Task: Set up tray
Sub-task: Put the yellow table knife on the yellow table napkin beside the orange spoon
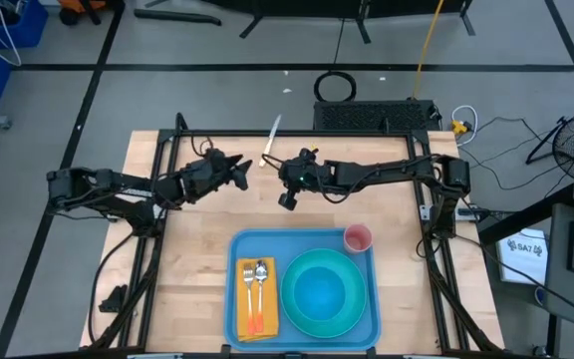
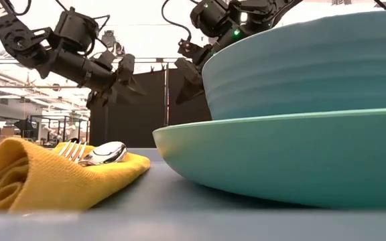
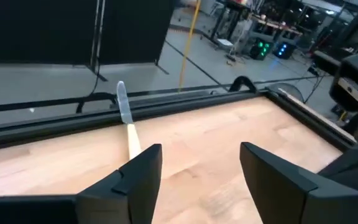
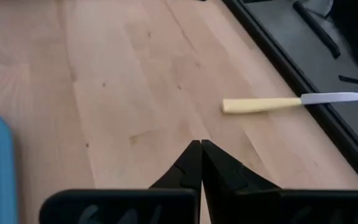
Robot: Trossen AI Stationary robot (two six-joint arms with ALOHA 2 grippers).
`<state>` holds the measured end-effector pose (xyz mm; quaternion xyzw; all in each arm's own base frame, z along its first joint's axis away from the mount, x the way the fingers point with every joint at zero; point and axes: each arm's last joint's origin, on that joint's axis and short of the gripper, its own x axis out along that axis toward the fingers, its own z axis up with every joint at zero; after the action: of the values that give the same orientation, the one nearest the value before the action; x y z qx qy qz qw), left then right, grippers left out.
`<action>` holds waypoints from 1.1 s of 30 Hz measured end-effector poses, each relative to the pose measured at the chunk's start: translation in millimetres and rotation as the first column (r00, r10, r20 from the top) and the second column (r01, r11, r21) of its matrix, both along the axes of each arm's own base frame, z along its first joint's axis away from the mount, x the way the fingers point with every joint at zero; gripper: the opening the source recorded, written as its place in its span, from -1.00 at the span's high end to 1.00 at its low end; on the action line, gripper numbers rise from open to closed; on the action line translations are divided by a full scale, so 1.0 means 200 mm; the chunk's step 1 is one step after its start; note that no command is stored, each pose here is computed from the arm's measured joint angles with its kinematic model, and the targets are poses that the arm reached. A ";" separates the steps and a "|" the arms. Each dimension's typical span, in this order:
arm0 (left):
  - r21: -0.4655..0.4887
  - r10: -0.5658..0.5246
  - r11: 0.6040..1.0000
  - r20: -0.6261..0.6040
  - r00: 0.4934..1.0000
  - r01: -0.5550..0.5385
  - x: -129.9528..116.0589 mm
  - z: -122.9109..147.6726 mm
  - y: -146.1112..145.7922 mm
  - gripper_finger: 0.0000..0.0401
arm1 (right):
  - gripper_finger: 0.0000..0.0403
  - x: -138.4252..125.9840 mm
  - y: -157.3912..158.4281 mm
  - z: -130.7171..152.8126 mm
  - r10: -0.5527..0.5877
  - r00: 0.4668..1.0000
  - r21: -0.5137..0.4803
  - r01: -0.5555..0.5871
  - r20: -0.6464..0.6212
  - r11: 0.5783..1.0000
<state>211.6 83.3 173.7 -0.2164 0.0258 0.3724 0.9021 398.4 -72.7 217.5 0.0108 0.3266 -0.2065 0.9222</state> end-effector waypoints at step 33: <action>-0.366 -0.295 0.925 -0.508 0.810 0.107 0.42 0.08 0.67 0.19 | 1.00 -0.07 -0.08 -0.08 -0.017 0.990 -0.007 0.017 -0.140 1.000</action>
<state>295.8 217.8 189.4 -0.2385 0.3689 0.3109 0.8428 383.6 -88.4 201.9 -0.0036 0.3900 -0.2155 0.8952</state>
